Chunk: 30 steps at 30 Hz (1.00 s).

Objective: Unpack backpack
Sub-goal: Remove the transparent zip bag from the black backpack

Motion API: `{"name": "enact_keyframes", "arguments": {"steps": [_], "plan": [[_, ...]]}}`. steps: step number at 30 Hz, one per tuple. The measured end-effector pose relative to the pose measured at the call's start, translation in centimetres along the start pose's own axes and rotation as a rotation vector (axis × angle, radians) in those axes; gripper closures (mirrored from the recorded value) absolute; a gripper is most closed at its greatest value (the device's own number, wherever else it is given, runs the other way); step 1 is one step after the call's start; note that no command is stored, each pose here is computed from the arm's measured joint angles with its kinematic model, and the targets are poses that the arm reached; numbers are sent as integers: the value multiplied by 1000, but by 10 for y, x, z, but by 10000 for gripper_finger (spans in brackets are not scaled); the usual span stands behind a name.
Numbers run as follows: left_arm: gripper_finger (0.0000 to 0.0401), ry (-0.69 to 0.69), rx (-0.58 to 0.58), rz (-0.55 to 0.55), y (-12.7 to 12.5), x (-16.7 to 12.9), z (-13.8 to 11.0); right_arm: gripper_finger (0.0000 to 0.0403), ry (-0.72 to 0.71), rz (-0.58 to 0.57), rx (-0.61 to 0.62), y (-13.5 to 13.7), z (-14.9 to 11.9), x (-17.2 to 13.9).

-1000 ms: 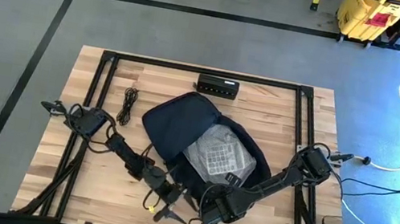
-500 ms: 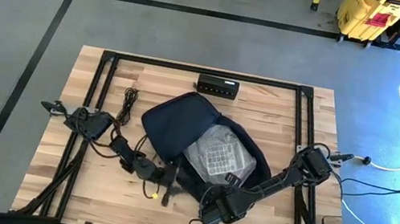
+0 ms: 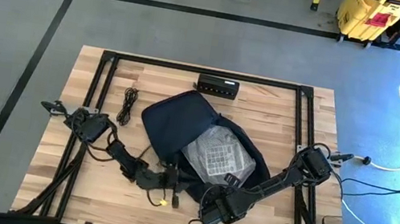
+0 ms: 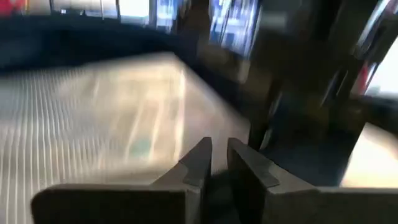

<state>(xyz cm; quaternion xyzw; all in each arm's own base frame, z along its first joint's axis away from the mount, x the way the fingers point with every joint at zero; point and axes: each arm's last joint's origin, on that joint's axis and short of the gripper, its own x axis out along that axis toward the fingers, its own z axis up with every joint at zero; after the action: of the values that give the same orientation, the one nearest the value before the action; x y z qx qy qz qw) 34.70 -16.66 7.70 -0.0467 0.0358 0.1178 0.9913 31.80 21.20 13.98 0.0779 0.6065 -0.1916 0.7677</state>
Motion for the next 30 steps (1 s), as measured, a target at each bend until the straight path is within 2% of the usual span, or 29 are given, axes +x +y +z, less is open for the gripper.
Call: {"name": "enact_keyframes", "arguments": {"steps": [4, 8, 14, 20, 24, 30], "plan": [[364, 137, -35, 50, 1, 8, -11, 397, -16, 57, -37, 5, 3, 0], [364, 153, -57, 62, 4, 10, -12, 379, -33, 106, -50, 9, 5, -1], [364, 192, -38, 17, -3, 4, -16, 312, -85, 39, -54, 10, 14, -17], [364, 202, -32, -17, -12, -4, -18, 255, -241, -30, -36, 11, 29, -34], [364, 203, -32, -20, -13, -4, -19, 245, -278, 6, 25, 7, 41, -23], [364, 202, -34, -24, -13, -5, -19, 244, -266, 48, 6, -1, 47, -4]]}}
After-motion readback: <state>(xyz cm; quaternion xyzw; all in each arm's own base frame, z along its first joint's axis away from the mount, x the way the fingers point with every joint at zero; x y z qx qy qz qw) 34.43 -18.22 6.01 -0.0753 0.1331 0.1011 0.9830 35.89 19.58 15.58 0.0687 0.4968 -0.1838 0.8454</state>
